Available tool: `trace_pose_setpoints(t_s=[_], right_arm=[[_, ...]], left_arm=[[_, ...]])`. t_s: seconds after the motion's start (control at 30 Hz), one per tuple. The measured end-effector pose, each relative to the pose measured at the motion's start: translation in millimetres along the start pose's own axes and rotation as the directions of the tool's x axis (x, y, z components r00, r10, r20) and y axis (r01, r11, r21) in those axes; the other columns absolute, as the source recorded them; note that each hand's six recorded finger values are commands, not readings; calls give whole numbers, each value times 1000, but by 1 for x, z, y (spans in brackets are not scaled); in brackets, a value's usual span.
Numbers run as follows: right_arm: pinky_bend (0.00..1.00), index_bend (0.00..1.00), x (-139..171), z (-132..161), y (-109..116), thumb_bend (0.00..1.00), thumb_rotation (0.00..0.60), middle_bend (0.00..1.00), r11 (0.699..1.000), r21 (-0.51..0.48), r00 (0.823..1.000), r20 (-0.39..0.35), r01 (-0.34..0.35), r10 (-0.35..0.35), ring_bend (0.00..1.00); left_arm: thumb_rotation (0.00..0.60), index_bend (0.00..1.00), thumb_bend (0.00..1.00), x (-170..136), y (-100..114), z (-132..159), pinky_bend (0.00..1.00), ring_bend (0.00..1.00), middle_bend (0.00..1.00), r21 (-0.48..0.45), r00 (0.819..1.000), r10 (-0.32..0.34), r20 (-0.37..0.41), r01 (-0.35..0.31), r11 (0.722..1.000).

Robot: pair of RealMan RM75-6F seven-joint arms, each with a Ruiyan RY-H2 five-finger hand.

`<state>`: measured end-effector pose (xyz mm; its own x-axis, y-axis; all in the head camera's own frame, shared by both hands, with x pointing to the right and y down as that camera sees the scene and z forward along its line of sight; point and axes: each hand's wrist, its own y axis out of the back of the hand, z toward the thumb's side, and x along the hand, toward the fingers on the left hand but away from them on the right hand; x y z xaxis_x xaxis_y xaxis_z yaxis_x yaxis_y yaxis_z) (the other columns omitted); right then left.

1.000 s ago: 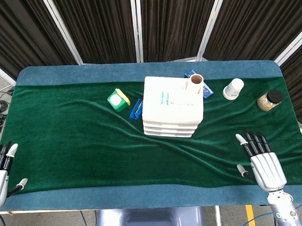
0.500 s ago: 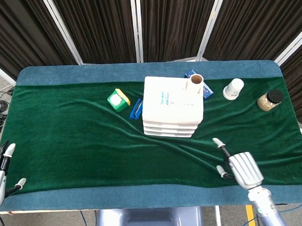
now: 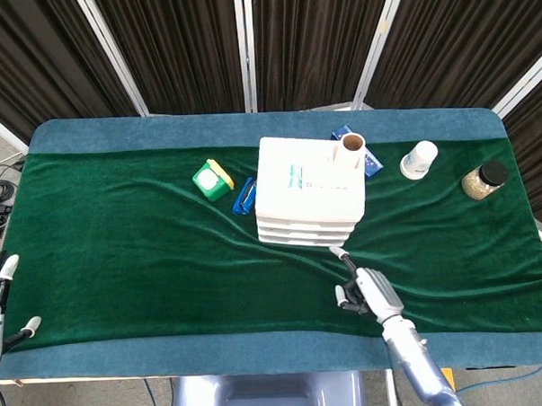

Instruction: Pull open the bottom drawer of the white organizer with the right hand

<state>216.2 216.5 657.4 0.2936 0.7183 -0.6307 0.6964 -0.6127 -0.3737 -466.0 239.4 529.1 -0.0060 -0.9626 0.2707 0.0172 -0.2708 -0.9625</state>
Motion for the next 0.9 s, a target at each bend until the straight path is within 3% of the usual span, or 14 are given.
trace_pose_setpoints(t_s=[0.13,0.4,0.63,0.9], right_arm=[[833,71,-15,7,-23,554,600,931,984,-172,998,12,-54,57,981],[833,90,-30,10,-43,556,600,927,956,-287,997,8,-68,73,979],[833,94,-41,13,-51,557,600,926,945,-324,999,-7,-36,35,976],[833,94,-48,11,-58,558,600,925,943,-332,999,-4,-37,38,974]], left_arm=[[600,0,0,0,2,-1,0,0,0,-5,1000,5,1,-5,1000],[600,0,0,-1,4,-2,0,0,0,-15,1000,8,1,-8,1000],[600,0,0,0,4,-4,0,0,0,-23,1000,6,-2,-6,1000],[600,0,0,0,6,-5,0,0,0,-30,1000,10,-5,-10,1000]])
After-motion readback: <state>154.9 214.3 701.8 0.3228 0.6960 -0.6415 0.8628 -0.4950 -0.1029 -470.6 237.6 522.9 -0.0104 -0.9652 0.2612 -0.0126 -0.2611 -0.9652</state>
